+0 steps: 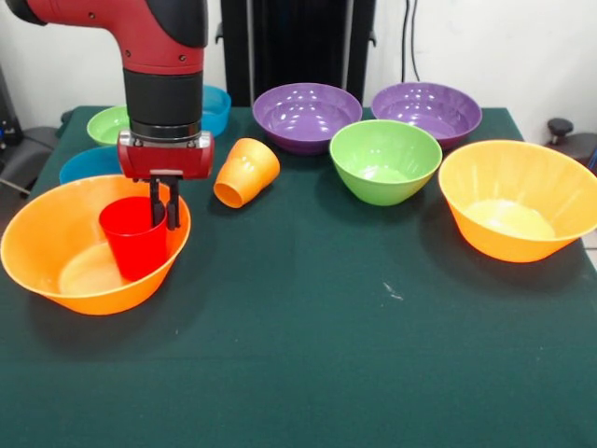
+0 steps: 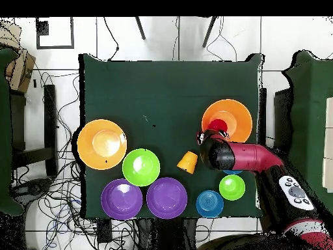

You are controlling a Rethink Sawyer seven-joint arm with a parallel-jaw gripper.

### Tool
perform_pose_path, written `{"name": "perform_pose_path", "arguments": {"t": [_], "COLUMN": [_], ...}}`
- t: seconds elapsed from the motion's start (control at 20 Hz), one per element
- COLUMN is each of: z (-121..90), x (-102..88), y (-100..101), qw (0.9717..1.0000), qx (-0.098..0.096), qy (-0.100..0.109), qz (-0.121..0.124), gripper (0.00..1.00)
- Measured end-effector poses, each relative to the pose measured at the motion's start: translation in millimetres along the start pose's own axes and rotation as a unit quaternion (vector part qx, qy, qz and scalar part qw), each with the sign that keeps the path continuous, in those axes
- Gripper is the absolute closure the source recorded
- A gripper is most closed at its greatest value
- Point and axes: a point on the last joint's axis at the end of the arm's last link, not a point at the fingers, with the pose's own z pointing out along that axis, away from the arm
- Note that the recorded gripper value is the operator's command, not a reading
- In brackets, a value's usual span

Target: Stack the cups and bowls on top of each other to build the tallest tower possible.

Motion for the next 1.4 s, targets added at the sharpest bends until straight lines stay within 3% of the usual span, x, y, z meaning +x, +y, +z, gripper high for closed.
{"name": "perform_pose_path", "arguments": {"t": [0.8,1.4], "z": [1,1], "x": [-6.9,-8.2], "y": [25,38], "qw": [1.0,0.9985], "qx": [0.004,0.008], "qy": [-0.001,-0.014], "qz": [0.004,0.052], "gripper": [1.0,1.0]}}
